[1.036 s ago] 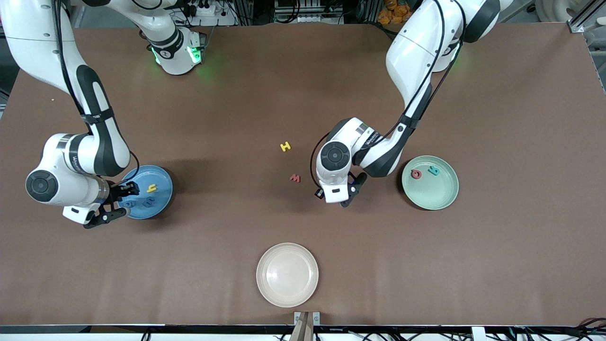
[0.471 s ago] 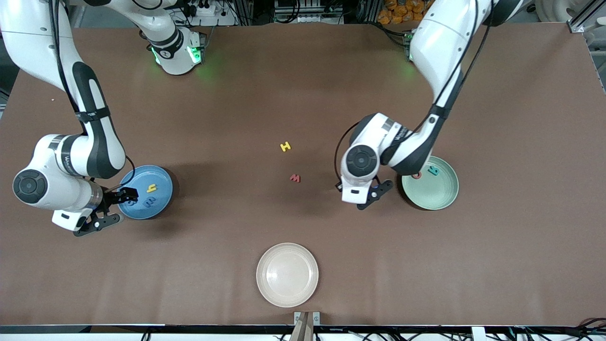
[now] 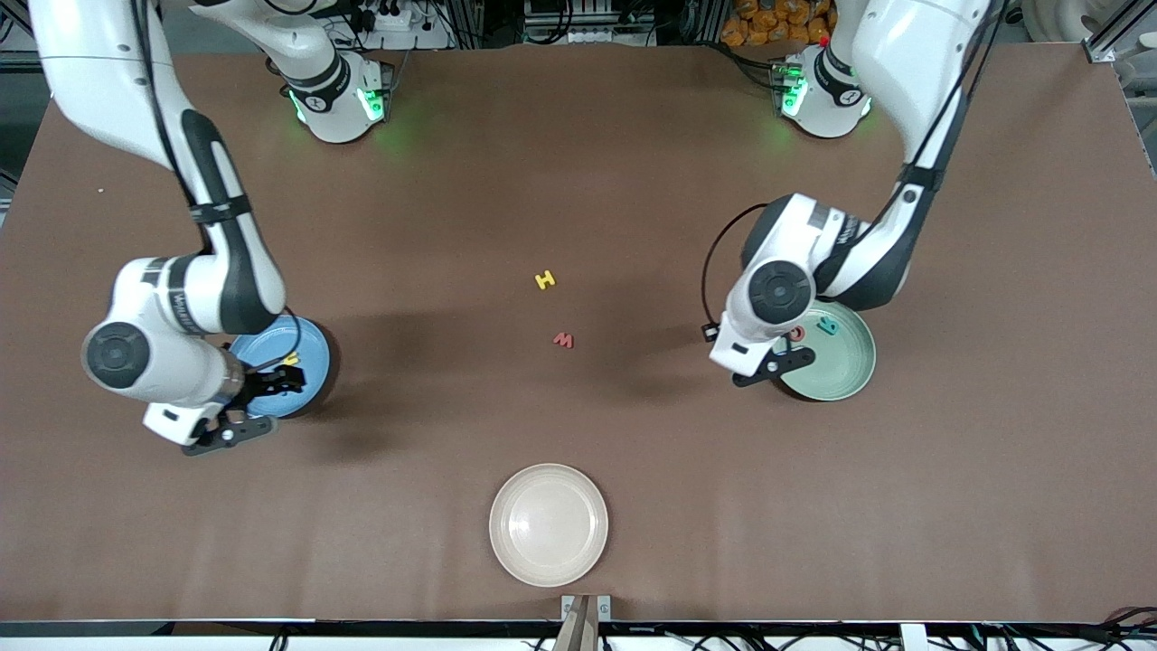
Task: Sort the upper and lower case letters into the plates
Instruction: 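Drop the M in the green plate while the right gripper releases 6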
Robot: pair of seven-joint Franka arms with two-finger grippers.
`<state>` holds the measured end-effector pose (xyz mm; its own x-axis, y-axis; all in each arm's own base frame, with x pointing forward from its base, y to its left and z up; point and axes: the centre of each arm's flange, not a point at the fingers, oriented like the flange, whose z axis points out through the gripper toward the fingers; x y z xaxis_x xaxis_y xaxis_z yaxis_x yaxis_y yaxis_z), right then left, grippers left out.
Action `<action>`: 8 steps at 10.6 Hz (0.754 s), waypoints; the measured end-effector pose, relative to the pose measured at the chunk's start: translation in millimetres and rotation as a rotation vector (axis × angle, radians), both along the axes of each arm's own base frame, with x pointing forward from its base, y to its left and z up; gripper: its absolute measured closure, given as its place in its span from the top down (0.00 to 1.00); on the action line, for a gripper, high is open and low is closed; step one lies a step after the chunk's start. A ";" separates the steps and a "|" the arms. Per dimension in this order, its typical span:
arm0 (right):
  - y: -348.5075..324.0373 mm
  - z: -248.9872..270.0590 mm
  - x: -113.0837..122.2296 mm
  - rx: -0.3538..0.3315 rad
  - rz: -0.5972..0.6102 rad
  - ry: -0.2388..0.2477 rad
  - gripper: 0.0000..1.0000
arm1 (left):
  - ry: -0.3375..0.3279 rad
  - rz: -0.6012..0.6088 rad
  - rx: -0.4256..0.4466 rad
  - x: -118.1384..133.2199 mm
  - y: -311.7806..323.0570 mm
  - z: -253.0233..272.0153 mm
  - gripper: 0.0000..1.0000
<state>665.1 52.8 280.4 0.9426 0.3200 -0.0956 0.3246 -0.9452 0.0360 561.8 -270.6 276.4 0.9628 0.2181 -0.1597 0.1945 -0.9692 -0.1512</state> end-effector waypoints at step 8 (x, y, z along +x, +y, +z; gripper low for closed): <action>202.9 23.6 -24.1 0.133 0.210 -0.150 1.00 | -0.156 -0.324 -0.114 1.9 118.6 -37.8 0.37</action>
<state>640.9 255.6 303.9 0.8551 0.5097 0.0952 0.5137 -0.8577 -0.0213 563.7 -151.9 238.6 0.9936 -0.1122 -0.0114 -0.1125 -0.9931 -0.0317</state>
